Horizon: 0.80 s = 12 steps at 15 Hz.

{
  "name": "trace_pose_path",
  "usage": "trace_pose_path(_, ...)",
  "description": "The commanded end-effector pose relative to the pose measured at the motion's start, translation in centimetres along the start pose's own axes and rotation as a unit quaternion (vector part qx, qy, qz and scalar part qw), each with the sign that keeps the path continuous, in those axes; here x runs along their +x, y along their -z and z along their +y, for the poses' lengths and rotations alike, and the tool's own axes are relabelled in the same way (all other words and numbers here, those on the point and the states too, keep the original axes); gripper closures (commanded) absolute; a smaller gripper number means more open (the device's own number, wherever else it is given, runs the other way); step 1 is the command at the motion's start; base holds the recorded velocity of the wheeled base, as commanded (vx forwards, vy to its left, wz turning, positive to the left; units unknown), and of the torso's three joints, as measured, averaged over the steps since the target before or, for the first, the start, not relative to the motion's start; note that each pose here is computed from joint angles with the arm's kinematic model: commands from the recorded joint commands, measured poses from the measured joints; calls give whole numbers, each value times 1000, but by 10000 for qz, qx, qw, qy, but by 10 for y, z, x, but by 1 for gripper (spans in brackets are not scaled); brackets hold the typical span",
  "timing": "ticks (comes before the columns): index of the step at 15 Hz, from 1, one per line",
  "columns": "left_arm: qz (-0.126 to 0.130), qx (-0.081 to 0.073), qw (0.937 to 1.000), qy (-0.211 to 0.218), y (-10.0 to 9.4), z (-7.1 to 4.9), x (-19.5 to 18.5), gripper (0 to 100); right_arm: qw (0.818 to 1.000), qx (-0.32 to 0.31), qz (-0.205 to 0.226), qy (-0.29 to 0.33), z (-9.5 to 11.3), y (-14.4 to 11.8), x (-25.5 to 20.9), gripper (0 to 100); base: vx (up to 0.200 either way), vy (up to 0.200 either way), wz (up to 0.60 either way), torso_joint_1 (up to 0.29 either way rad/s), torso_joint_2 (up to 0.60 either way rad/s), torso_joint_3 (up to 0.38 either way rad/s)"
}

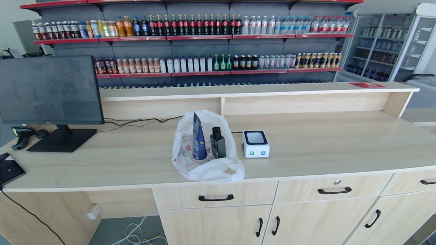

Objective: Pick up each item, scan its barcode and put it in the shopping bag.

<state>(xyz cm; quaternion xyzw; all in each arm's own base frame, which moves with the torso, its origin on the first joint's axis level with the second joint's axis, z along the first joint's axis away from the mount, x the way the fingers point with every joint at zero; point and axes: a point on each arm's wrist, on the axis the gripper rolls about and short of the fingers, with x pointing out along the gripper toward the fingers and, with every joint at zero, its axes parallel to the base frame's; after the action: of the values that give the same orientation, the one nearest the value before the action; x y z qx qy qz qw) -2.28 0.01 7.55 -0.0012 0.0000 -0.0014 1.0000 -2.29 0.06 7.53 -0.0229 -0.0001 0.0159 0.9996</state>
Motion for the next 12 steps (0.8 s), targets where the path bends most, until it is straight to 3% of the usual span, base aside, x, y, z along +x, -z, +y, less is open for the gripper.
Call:
trace_pose_path(1,0,-4,10000,2,0,0,0,100,10000,-1,5,-3,0,0,0,0,0,-200,0,7,2,2)
trace_pose_path(10,0,-4,10000,2,0,0,0,100,10000,-24,5,-3,0,0,0,0,0,-200,0,2,3,-1)
trace_pose_path(12,0,-4,10000,2,0,0,0,100,10000,-9,5,-3,0,0,0,0,0,-200,600,5,0,2)
